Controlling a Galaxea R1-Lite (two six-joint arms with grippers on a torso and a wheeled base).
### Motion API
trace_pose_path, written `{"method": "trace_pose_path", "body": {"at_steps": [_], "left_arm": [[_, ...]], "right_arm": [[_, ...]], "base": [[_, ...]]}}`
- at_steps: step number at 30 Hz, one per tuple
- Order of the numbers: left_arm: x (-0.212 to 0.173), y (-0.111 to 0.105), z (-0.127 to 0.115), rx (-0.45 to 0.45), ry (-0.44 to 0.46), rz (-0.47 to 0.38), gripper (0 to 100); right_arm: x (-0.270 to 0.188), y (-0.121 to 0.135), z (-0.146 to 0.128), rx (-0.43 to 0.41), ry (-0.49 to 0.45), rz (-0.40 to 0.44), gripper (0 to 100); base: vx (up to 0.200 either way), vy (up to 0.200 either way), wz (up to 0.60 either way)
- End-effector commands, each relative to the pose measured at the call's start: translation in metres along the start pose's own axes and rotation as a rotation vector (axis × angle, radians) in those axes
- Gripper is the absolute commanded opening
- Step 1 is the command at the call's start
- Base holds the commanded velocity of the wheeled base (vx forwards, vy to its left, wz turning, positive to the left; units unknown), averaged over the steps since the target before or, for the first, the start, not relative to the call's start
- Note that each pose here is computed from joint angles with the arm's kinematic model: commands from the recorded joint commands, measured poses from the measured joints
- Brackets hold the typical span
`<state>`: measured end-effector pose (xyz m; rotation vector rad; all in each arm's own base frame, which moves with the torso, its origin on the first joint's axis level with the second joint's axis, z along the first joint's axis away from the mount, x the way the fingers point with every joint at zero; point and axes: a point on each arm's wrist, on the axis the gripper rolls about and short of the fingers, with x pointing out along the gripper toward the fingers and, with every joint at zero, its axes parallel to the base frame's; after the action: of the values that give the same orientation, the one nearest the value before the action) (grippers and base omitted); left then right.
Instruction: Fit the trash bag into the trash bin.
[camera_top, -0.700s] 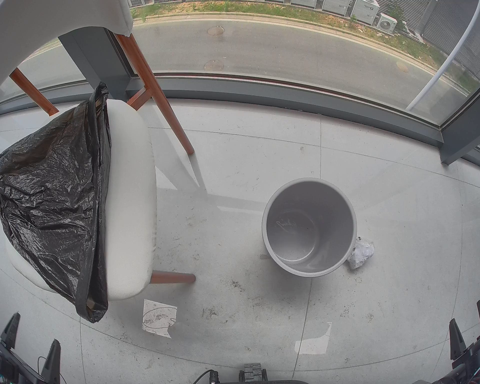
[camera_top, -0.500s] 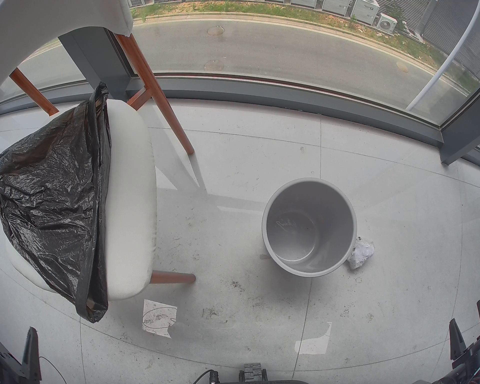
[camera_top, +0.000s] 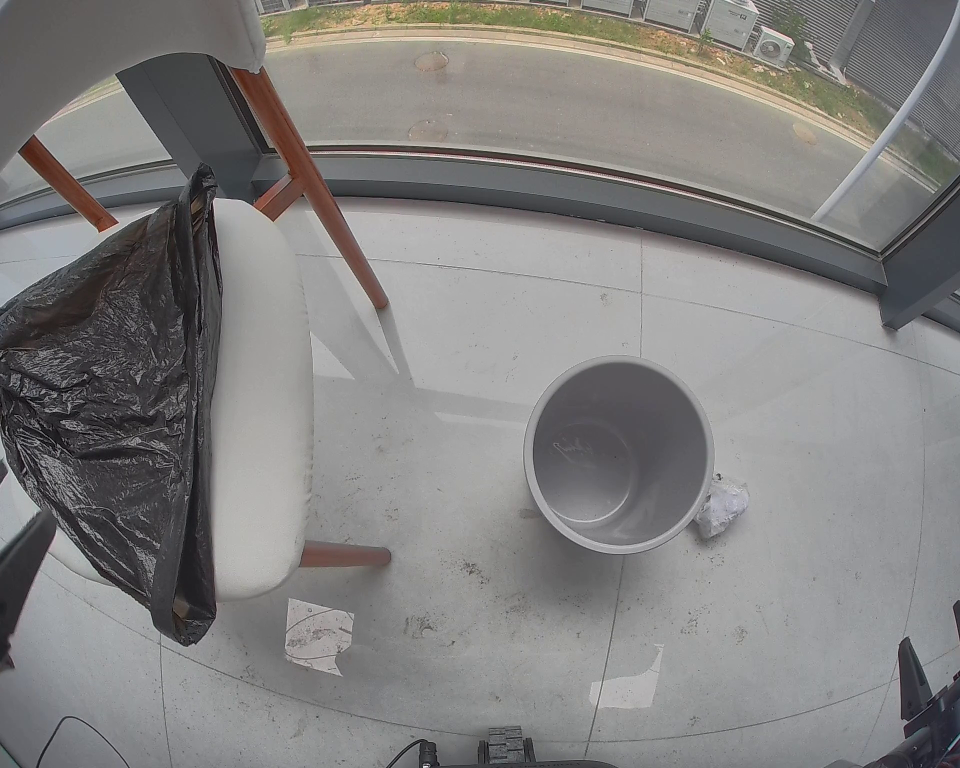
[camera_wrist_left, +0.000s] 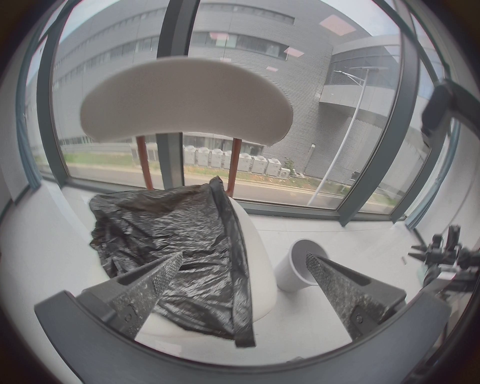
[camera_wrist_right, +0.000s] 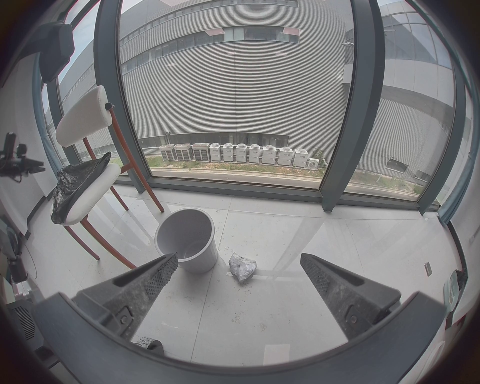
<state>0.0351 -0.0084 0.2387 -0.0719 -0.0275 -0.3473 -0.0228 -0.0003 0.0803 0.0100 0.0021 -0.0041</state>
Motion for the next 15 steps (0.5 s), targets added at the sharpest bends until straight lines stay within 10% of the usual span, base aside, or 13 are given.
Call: {"method": "trace_pose_path", "body": {"at_steps": [1,15], "left_arm": [[0.082,0.018,0.02,-0.139,0.213,-0.114,100],[0.161,0.023,0.01,-0.109,0.29,0.063,100]], "right_arm": [[0.001,0.0,-0.005,0.001,0.007,0.001,100],[0.001,0.0,-0.004,0.001,0.006,0.001,100]], "base": [[0.0,0.0,0.0],[0.0,0.0,0.0]]}}
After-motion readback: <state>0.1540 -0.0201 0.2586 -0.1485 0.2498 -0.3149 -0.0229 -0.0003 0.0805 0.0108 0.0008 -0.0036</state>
